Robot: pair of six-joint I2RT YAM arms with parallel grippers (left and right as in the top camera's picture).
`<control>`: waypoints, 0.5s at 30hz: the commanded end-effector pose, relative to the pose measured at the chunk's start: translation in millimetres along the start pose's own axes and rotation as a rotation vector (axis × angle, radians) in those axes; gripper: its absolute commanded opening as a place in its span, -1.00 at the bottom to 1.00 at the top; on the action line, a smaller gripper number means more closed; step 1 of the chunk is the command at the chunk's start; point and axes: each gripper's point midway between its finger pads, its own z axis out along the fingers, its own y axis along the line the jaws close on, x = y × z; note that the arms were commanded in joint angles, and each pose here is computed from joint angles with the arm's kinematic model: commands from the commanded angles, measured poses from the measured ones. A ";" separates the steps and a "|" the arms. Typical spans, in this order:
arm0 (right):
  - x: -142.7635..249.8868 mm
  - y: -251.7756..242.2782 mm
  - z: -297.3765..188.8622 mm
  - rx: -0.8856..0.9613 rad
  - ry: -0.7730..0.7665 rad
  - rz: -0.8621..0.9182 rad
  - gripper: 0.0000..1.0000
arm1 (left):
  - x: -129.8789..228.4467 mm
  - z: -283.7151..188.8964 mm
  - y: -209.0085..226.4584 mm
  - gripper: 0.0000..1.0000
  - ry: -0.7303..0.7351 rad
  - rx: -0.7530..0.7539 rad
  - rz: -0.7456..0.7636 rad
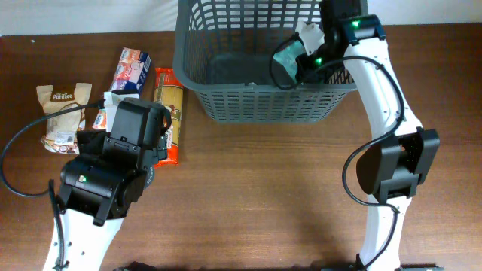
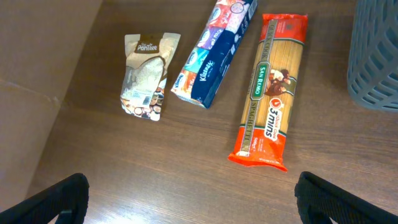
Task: Pack container
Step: 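Lower the wipes pack into the basket beside the jar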
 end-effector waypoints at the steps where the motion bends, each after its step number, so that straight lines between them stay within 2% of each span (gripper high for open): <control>1: -1.0 1.1 0.1 0.011 -0.004 -0.014 -0.92 | -5.5 -4.3 6.9 0.99 -0.021 -0.018 -0.033; 6: -1.2 0.9 0.5 0.012 -0.005 -0.014 -0.92 | -5.5 -4.3 6.9 0.99 -0.021 -0.018 -0.033; 9: -1.2 0.9 0.5 0.011 -0.005 -0.014 -0.62 | -5.5 -4.3 6.9 0.99 -0.021 -0.018 -0.033; 11: -1.3 0.9 0.5 0.012 -0.005 -0.014 -0.57 | -5.5 -4.3 6.8 0.98 -0.021 -0.018 -0.033; 13: -1.3 0.9 0.5 0.012 -0.005 -0.015 -0.25 | -5.5 -4.3 6.8 0.99 -0.021 -0.018 -0.033; 15: -1.2 0.9 0.5 0.011 -0.005 -0.014 -0.25 | -5.5 -4.3 6.8 0.99 -0.021 -0.018 -0.033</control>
